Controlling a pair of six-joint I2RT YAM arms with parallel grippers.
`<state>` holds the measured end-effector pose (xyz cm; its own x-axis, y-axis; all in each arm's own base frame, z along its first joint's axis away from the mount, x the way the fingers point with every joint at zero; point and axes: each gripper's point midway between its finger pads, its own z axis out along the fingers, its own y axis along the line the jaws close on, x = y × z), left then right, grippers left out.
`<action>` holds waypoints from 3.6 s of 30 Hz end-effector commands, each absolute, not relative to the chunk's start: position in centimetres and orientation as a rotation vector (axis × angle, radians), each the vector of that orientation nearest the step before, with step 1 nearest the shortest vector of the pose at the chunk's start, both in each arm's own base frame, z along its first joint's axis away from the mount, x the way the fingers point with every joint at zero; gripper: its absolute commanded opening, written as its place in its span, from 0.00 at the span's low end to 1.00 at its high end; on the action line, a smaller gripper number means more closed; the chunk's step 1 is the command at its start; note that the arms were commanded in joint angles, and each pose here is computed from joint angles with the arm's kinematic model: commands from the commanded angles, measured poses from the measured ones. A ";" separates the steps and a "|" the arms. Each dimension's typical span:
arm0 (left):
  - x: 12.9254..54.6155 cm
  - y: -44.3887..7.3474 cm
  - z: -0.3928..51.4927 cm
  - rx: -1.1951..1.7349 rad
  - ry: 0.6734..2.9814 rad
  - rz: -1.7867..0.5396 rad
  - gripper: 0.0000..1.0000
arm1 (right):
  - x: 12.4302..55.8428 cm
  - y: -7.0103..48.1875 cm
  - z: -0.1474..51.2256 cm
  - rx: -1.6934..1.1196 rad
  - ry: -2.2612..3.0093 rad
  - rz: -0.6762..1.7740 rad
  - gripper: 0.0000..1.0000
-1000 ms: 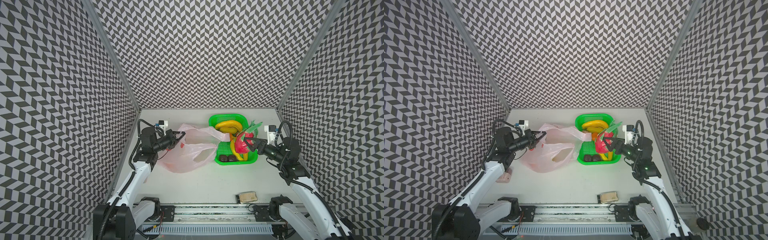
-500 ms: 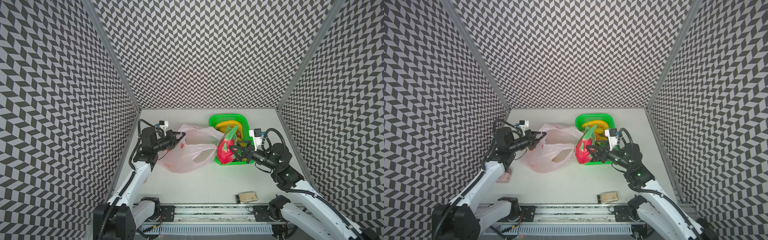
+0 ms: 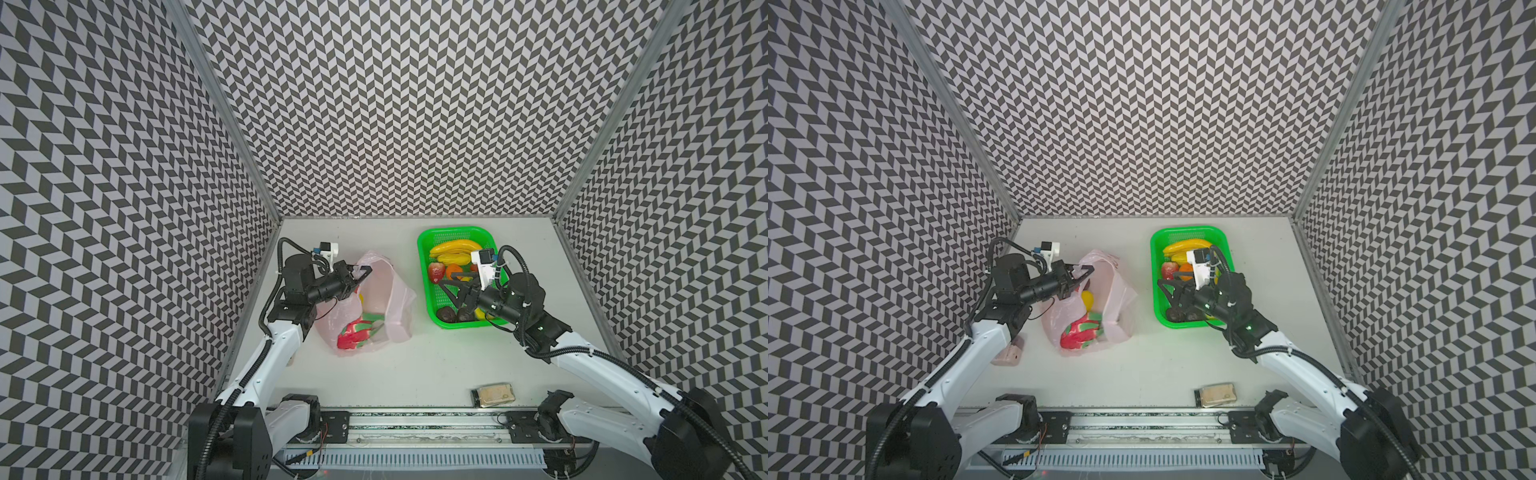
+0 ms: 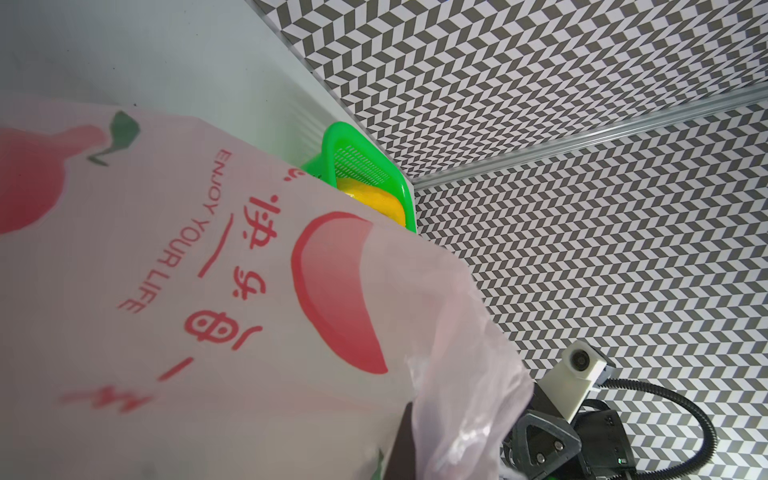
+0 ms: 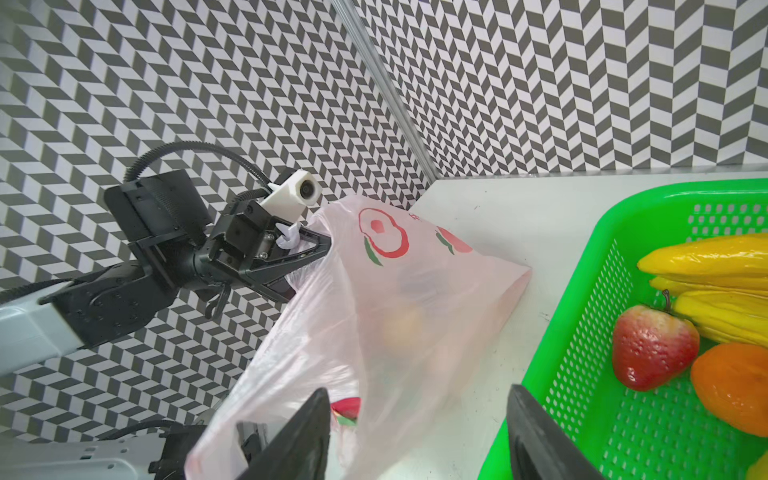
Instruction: Place the fake fruits into the plastic bag and tie a complex knot
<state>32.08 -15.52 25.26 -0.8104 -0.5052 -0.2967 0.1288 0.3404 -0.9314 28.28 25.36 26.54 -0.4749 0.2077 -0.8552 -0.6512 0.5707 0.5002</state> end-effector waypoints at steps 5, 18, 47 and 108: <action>32.5 -15.6 25.9 -0.298 2.045 -1.502 0.00 | 27.7 24.8 29.5 -0.392 1.707 1.029 0.67; 32.5 -15.3 26.0 -0.310 2.050 -1.479 0.00 | 19.1 29.4 26.0 -0.742 1.632 1.052 0.97; 32.6 -14.8 26.3 -0.288 2.069 -1.425 0.00 | 18.0 38.0 29.5 -0.878 1.531 0.932 0.00; 22.4 -20.8 22.5 0.030 2.300 -0.673 0.62 | 26.7 25.8 21.3 -0.172 2.055 1.041 0.94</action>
